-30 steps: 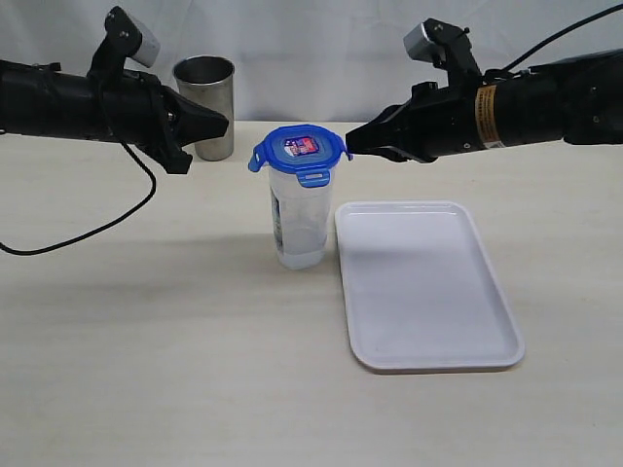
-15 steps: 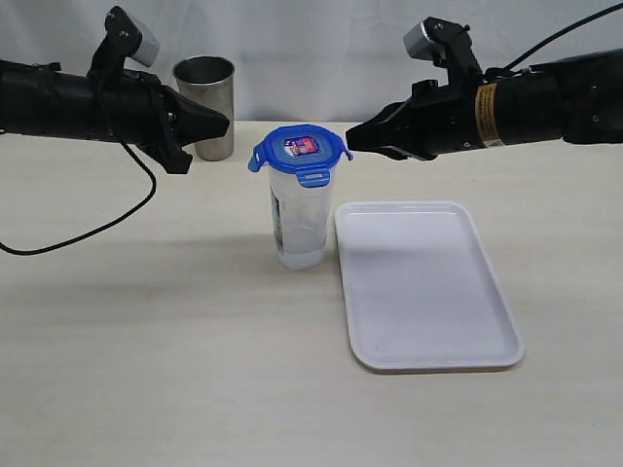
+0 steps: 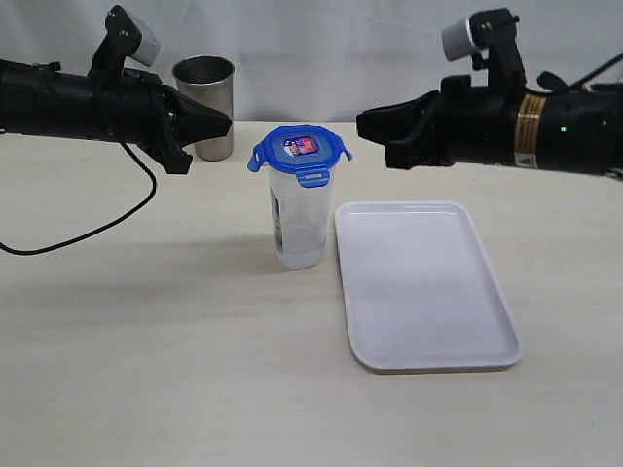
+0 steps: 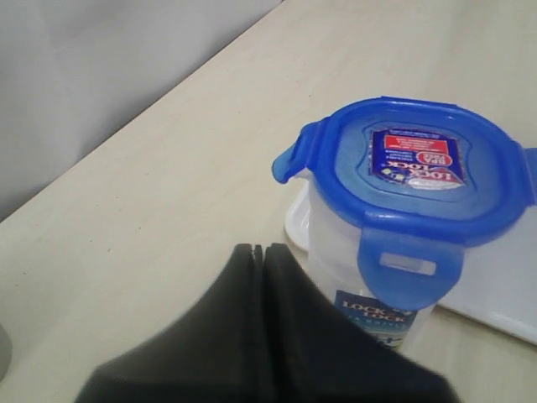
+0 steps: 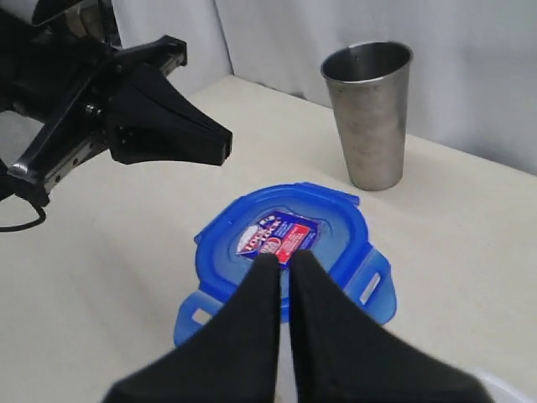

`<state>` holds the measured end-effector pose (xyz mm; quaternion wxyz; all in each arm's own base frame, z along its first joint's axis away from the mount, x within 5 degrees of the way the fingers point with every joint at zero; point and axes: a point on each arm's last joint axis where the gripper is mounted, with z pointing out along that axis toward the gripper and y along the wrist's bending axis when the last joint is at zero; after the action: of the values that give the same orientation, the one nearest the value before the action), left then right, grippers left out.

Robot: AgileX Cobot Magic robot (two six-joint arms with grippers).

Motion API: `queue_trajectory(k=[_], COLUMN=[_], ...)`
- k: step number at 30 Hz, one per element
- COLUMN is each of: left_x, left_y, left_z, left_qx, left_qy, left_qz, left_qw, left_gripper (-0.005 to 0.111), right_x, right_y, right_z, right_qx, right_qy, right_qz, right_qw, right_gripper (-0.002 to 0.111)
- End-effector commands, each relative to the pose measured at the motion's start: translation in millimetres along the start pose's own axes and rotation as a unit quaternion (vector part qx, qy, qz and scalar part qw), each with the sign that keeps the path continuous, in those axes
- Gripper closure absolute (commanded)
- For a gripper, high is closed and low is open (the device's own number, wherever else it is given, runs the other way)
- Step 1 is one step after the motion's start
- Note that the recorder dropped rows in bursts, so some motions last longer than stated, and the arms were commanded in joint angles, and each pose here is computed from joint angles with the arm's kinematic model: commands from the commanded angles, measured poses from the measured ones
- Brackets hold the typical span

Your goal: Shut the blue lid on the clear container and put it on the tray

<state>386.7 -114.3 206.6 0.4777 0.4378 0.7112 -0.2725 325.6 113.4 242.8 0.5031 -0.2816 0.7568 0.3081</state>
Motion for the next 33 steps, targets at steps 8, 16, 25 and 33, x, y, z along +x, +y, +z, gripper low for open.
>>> queue_trajectory(k=[8,16,25,33], left_x=[-4.0,-4.7,-5.8,-6.2], left_y=[-1.4,-2.0,-3.8,-4.3], left_z=[-2.3,-2.3,-2.4,-2.5], left_qx=[0.005,0.008,0.018,0.021], left_qy=[-0.012,-0.016,-0.021,-0.024], left_qz=[0.002,0.001,-0.001,-0.002], left_qw=[1.0,1.0,1.0,0.999], left_gripper=[0.107,0.107,0.107,0.107], right_x=[22.6,32.5,33.1,41.3], right_y=[16.1,25.5,28.7,24.4], right_z=[-8.8,0.3,9.8,18.2], right_qx=[-0.033,0.019,0.078,0.074], right_qy=[-0.032,-0.015,-0.009,-0.02], right_qz=[-0.069,-0.105,-0.113,-0.089], right_qw=[0.997,0.994,0.991,0.993], right_gripper=[0.104,0.104,0.104,0.104])
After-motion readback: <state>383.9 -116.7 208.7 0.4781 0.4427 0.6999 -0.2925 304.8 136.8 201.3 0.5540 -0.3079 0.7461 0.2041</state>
